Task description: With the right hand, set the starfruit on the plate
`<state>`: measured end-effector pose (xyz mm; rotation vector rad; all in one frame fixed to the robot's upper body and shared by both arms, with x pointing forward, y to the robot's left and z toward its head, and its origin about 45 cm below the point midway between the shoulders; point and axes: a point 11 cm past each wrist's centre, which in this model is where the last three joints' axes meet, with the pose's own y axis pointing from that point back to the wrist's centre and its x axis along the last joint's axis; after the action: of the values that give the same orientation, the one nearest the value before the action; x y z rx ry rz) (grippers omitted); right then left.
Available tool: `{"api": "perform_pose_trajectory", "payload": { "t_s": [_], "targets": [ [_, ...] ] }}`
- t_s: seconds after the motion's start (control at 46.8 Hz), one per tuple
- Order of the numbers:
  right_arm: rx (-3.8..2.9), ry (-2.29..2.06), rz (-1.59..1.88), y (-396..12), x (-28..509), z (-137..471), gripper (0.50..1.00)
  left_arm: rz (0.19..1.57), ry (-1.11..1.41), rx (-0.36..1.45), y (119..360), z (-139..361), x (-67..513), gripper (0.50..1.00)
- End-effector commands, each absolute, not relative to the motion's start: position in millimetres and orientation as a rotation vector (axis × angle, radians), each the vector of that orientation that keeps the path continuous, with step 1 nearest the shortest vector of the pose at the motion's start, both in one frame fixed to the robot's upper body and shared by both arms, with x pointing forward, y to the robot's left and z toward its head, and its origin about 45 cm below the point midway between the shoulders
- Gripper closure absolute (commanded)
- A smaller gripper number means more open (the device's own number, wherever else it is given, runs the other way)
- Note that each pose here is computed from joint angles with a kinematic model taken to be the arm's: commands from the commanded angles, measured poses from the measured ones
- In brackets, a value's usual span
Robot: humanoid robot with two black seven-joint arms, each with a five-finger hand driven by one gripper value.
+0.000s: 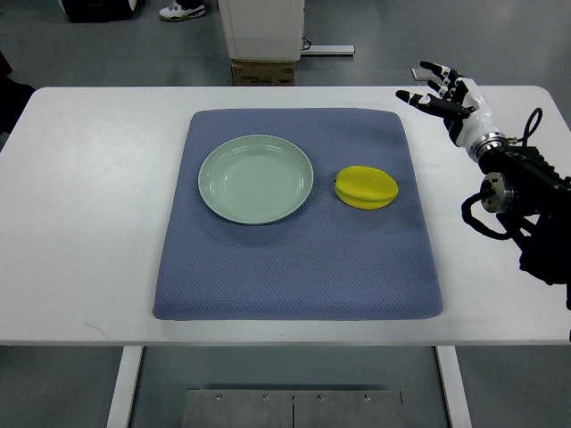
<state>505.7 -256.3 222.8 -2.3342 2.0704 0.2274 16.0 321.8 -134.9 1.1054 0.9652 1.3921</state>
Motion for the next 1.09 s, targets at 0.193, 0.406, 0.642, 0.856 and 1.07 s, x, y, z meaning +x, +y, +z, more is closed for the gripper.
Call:
{"api": "perform_pose_trajectory", "payload": {
  "t_s": [0.193, 0.406, 0.642, 0.856, 1.07],
  "targets": [
    [-2.334, 2.074, 0.216, -260.0, 506.2, 225.1, 0.5, 1.392, 0.964, 1.105, 321.8, -134.9, 16.7, 0.5],
    [-2.36, 2.067, 0.203, -257.2, 505.2, 223.6, 0.5, 1.392, 0.964, 1.105, 321.8, -134.9, 16.7, 0.5],
    [-2.522, 2.022, 0.096, -251.6, 498.2, 223.3, 0.5, 1.392, 0.965, 1.106, 321.8, -134.9, 15.8, 0.5],
    [-2.663, 1.932, -0.043, -240.2, 493.2, 233.9, 0.5, 1.392, 0.964, 1.105, 321.8, -134.9, 16.7, 0.5],
    [-2.781, 1.825, -0.193, -226.4, 489.3, 250.3, 0.5, 1.393, 0.966, 1.105, 321.8, -134.9, 15.9, 0.5]
  ]
}}
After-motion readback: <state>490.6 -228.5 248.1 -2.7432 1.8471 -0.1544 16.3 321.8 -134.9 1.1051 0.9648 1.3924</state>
